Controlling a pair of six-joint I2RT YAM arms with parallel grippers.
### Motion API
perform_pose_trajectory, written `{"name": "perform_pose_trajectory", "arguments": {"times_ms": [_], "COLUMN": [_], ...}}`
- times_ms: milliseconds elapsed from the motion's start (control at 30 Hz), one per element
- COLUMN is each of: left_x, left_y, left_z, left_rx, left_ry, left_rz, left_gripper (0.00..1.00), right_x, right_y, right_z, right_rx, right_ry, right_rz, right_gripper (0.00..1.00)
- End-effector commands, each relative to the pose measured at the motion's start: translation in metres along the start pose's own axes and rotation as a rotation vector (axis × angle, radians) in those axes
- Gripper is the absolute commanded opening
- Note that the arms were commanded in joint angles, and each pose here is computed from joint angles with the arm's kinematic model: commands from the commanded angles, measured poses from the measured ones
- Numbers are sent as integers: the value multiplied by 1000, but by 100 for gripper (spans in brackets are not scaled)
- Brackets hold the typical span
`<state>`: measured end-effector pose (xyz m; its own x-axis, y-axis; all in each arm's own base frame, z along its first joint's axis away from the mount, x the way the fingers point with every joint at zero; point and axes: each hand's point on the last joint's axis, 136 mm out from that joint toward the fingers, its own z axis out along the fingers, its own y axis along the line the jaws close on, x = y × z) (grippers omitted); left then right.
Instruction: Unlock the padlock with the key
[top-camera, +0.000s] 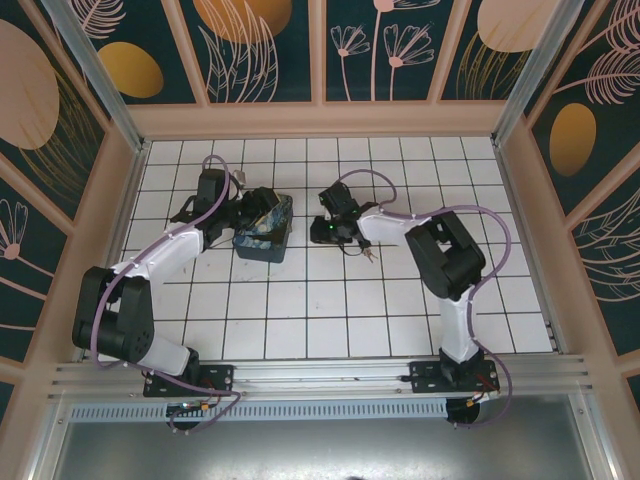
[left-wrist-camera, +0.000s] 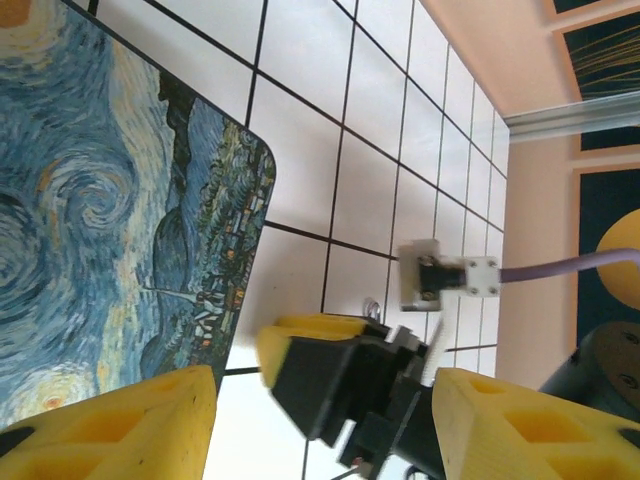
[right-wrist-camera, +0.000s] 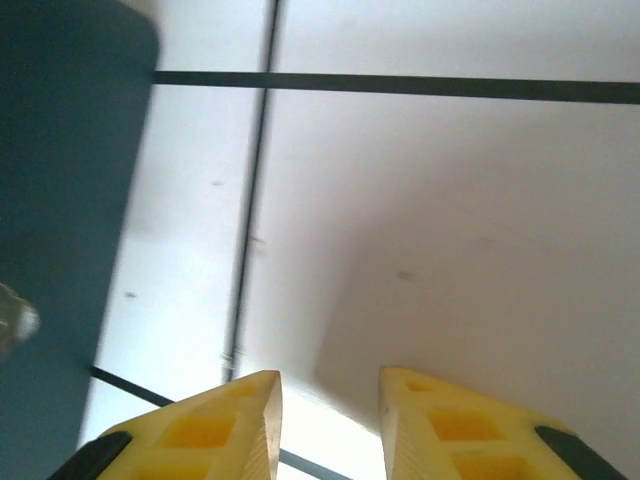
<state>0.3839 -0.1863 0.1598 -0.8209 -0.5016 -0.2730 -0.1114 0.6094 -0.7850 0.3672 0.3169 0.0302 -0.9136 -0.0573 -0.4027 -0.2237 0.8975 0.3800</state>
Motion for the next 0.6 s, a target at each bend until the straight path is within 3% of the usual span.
{"name": "perform_pose_trajectory", "arguments": {"times_ms": [0,67,100,133,167,300,433,500,567], "left_x": [-25,-44,-50,-58,-67,-96,-104,-102,-98], "left_y": [1,16,21,27,37,73,108,123,137], "left_z": [-12,-25,-30,-35,-43,-80,-130,-144,-142], "left_rx": [-89,-216,-233,-244,-262,-437,-664,-722,-733], "left_ry": [-83,-174,-194,-224,-264,-468,-700,-787,-826], "left_rz": [91,166,186,190,184,254,389,428,455], "left_gripper": [60,67,81,98,99,99,99,98,98], "right_x": [-17,-28,-33,-37,-42,-66,-72,-64,-55], "right_y": [7,9,6,0,-10,-78,-137,-163,-202], "right_z": [-38,-62,-71,-80,-89,-132,-200,-220,-229], "right_rx": [-13,-27,-21,-15,2,182,321,373,463], "right_ry": [-98,-162,-184,-201,-222,-406,-776,-863,-871], "right_rz": [-68,-101,-111,-119,-117,-100,-127,-126,-29], "right_gripper": [39,54,67,89,99,99,99,99,99]}}
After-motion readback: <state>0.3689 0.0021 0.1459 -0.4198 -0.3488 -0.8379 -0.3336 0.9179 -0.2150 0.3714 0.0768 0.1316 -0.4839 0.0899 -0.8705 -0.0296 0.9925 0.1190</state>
